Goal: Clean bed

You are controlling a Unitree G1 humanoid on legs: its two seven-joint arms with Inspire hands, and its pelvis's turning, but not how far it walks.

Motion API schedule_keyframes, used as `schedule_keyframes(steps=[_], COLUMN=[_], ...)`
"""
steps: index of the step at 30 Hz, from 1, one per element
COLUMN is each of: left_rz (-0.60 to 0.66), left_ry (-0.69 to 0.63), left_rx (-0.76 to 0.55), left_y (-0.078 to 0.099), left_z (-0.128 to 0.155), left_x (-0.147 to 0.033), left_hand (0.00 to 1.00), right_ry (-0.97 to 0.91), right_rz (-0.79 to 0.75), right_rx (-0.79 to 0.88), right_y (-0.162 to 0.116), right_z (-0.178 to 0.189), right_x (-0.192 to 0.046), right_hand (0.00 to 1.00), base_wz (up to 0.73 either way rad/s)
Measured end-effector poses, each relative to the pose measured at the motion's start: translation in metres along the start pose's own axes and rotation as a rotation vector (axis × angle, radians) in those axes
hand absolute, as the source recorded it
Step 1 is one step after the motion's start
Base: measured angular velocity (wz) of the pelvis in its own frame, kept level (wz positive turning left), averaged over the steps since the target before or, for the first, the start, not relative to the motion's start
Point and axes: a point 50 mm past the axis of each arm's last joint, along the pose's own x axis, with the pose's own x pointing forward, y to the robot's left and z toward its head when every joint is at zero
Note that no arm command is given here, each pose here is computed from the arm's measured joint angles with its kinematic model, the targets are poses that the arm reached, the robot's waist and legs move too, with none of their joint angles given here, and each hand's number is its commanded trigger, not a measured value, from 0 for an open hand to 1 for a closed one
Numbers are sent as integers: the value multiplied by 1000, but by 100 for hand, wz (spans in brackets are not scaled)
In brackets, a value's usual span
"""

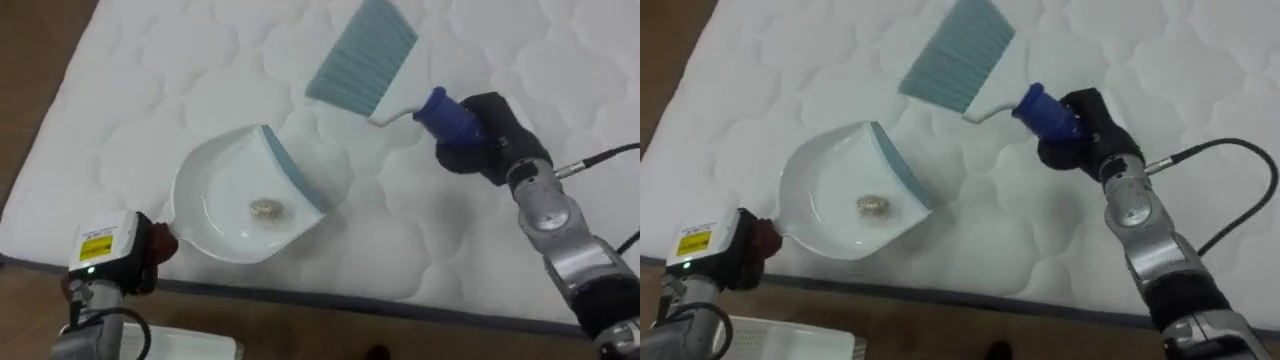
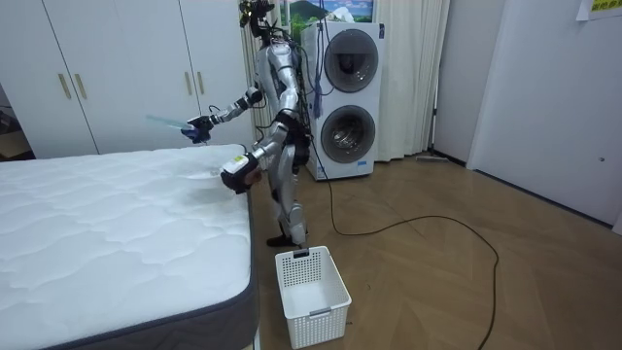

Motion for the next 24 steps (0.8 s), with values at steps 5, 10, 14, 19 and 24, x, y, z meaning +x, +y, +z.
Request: schedule_keyframes(steps=[5, 10, 14, 19, 24], left_rz=[8, -52, -91, -58, -88], left_ry=[-23, -13, -2, 4, -5], left_rx=[-34, -53, -57, -73, -72], left_y=[-1, -15, -19, -12, -15], left_z=[2, 3, 1, 0, -1], left_x=[-10, -27, -34, -37, -50], left_hand=[100, 100, 100, 100, 100], right_ry=[51, 117, 134, 123, 130], right_rz=[-7, -11, -55, -67, -113], right_rx=[16, 66, 107, 125, 150], right_y=[-3, -2, -7, -6, -10], right_z=[-17, -36, -39, -37, -40], right_x=[-10, -23, -25, -26, -30], right_hand=[0, 0, 0, 0, 0], base_wz=[0, 1, 4, 11, 47])
